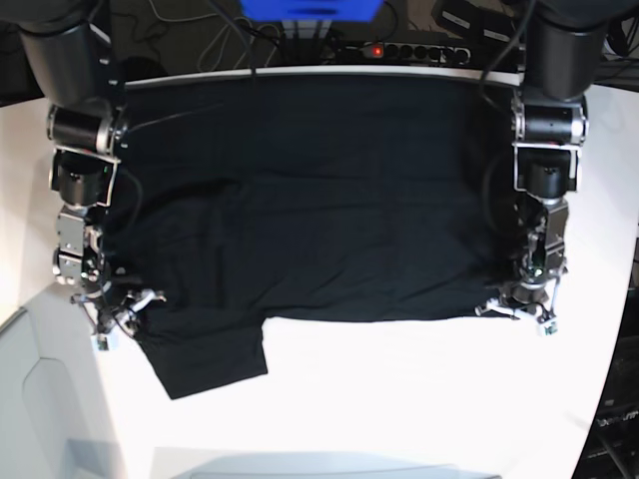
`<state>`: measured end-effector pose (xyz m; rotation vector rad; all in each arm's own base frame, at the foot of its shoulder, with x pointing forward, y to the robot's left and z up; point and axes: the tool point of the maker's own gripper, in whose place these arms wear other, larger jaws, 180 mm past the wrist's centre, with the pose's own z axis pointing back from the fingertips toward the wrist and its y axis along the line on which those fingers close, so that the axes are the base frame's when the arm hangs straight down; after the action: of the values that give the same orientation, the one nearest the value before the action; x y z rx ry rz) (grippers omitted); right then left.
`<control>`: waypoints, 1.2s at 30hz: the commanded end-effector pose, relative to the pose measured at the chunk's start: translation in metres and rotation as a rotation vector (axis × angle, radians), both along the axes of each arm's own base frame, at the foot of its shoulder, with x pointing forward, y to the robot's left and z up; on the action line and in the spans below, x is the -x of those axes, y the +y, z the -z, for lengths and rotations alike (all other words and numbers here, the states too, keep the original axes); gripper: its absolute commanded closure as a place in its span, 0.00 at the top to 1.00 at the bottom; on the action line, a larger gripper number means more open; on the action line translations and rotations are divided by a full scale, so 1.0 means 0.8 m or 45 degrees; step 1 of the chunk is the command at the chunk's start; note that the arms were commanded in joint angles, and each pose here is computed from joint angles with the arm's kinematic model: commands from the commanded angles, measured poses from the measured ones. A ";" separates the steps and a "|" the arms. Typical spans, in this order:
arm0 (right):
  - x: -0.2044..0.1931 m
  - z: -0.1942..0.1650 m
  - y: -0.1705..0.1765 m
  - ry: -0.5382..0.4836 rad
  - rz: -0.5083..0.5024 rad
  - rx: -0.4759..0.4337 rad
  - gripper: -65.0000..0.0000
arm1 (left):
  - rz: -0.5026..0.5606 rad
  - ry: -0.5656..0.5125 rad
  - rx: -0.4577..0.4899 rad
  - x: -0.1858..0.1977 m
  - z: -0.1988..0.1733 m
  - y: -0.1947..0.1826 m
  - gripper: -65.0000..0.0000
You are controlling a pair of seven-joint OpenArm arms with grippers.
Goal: Fold the T-shirt properly
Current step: 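Grasp the hem corners and fold them up onto the shoulder edge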
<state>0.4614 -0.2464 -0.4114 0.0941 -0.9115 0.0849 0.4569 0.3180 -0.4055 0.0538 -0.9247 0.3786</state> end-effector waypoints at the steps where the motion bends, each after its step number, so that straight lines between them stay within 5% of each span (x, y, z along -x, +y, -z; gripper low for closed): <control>1: -0.028 -0.046 -0.008 -0.138 0.008 0.010 0.00 | 0.019 -0.107 -0.012 -0.028 -0.045 0.003 0.00; 12: -0.008 -0.112 -0.023 -0.371 0.004 0.123 0.00 | -0.024 -0.192 0.126 0.013 -0.101 0.013 0.00; 22: 0.067 -0.137 -0.024 -0.484 -0.027 0.255 0.00 | -0.094 -0.262 0.097 0.085 -0.114 0.038 0.00; 36: 0.151 -0.112 -0.056 -0.398 -0.010 0.286 0.00 | -0.121 -0.313 -0.002 0.182 -0.137 0.037 0.00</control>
<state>0.3344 -0.2844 -0.3411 -0.1055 -1.1511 0.2027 0.3058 0.3393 -0.3137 0.0254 -1.1101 0.4894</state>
